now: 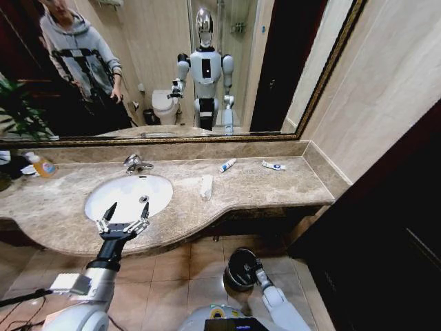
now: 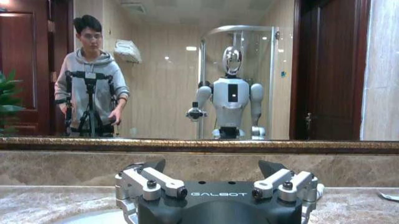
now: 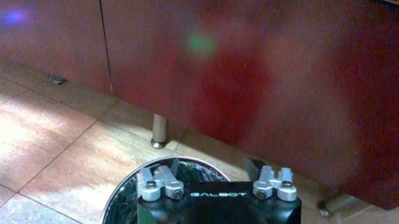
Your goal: Pick up the trash from the sink and place it in the trash bin.
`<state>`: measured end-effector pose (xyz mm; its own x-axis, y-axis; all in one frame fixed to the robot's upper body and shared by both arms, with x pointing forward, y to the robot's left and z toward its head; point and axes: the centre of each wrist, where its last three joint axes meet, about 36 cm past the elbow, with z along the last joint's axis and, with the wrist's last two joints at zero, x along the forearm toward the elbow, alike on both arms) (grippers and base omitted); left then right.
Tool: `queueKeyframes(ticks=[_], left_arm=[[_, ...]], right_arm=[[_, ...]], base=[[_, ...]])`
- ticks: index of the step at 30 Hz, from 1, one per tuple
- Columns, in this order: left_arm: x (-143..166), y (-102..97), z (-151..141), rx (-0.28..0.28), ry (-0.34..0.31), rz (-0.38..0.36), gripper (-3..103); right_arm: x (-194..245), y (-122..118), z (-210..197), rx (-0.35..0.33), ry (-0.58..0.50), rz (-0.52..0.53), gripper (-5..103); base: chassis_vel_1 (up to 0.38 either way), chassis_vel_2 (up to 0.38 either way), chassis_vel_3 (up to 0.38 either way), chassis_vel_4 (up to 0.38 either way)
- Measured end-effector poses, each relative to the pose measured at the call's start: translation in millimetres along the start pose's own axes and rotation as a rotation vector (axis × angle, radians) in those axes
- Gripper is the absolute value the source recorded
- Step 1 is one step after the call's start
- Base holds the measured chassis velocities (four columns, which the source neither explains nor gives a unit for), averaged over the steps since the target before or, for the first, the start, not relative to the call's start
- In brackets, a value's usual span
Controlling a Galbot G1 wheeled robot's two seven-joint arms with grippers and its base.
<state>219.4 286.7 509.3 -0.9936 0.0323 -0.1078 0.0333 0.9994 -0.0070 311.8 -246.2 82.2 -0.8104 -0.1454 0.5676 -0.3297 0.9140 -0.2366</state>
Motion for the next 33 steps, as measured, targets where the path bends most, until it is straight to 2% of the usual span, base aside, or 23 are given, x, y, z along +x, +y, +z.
queueKeyframes(ticks=[1,3,6,9,11,13,15,16,19,20,21,23,24,27,33], left_arm=[[0,0.0,0,0.000,0.000,0.000,100],[0,0.0,0,0.000,0.000,0.000,100],[0,0.0,0,0.000,0.000,0.000,100],[0,0.0,0,0.000,0.000,0.000,100],[0,0.0,0,0.000,0.000,0.000,100],[0,0.0,0,0.000,0.000,0.000,100],[0,0.0,0,0.000,0.000,0.000,100],[0,0.0,0,0.000,0.000,0.000,100],[0,0.0,0,0.000,0.000,0.000,100],[0,0.0,0,0.000,0.000,0.000,100],[0,0.0,0,0.000,0.000,0.000,100],[0,0.0,0,0.000,0.000,0.000,100],[0,0.0,0,0.000,0.000,0.000,100],[0,0.0,0,0.000,0.000,0.000,100],[0,0.0,0,0.000,0.000,0.000,100]], right_arm=[[1,1,0,0.000,-0.001,0.000,78],[2,1,0,0.000,-0.002,0.000,78],[5,2,-2,-0.002,-0.005,0.002,94],[11,1,-2,-0.016,-0.010,0.008,99],[23,-3,-8,-0.055,-0.032,0.029,100],[26,-5,-10,-0.065,-0.037,0.035,100],[44,-16,-24,-0.152,-0.083,0.082,100],[44,-16,-24,-0.152,-0.083,0.082,100],[62,-35,-39,-0.293,-0.138,0.170,100],[62,-35,-39,-0.293,-0.138,0.170,100],[65,-38,-43,-0.320,-0.151,0.193,100],[87,-54,-65,-0.421,-0.208,0.265,100],[87,-54,-65,-0.421,-0.208,0.265,100],[120,-69,-88,-0.484,-0.259,0.287,100],[160,-84,-110,-0.490,-0.327,0.321,100]], base=[[0.000,0.000,0.000,0.000],[0.000,0.000,0.000,0.000],[0.000,0.000,0.000,0.000],[0.000,0.000,0.000,0.000],[0.000,0.000,0.000,0.000],[0.000,0.000,0.000,0.000],[0.000,0.000,0.000,0.000],[0.000,0.000,0.000,0.000],[0.000,0.000,0.000,0.000],[0.000,0.000,0.000,0.000],[0.000,0.000,0.000,0.000],[0.000,0.000,0.000,0.000],[0.000,0.000,0.000,0.000],[0.000,0.000,0.000,0.000],[0.000,0.000,0.000,0.000]])
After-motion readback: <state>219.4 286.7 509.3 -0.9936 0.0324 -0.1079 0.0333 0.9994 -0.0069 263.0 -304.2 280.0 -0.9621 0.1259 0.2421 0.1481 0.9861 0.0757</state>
